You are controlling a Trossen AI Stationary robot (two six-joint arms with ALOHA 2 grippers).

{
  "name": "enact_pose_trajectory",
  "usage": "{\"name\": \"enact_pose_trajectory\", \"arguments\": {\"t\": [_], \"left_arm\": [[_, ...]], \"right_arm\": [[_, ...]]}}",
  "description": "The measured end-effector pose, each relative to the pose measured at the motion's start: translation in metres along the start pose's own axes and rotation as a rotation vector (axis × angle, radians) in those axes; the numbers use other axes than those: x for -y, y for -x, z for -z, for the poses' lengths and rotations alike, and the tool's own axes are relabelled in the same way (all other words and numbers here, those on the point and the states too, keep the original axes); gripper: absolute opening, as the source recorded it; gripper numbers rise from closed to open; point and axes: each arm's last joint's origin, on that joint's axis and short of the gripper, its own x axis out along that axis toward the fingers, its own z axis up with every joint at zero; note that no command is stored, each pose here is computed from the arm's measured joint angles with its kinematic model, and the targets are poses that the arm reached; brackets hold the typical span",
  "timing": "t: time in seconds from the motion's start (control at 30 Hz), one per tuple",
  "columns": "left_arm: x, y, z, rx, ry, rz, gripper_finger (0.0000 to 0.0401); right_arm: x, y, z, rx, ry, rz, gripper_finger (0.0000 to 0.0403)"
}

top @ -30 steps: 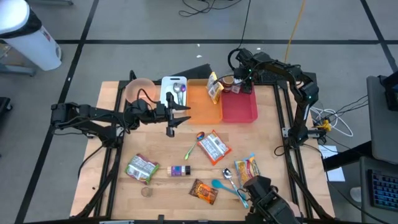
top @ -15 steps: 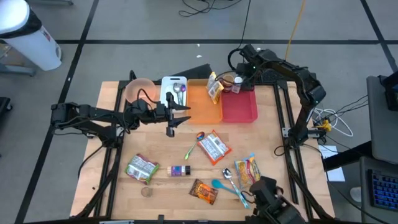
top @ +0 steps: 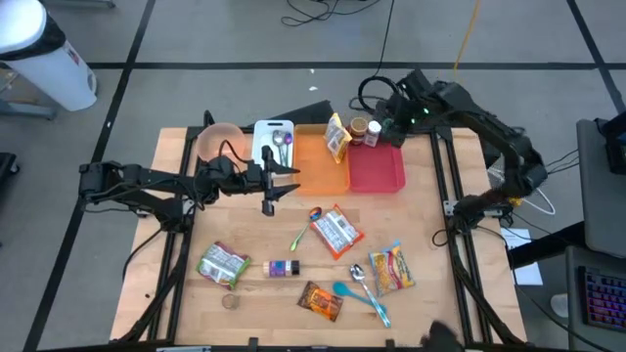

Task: Pick & Place Food Item
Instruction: Put the green noodle pack into the orange bin

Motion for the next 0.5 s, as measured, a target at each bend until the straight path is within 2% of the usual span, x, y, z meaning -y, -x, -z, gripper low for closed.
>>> {"name": "enact_pose_trajectory", "arguments": {"t": [0.2,0.4,0.5], "left_arm": [[0.001,0.001,-0.002,0.007,0.023,0.002,0.0182],[0.007,0.000,-0.004,0.008,0.093,0.028,0.0182],[0.012,0.000,-0.003,-0.003,0.128,0.047,0.0182]], "right_arm": [[-0.055,-0.006,0.038,0.258,0.014,-0.358,0.0254],[-0.110,-0.044,0.096,0.512,0.072,-0.699,0.0254],[-0.135,-0.061,0.126,0.693,0.125,-0.854,0.0254]]}}
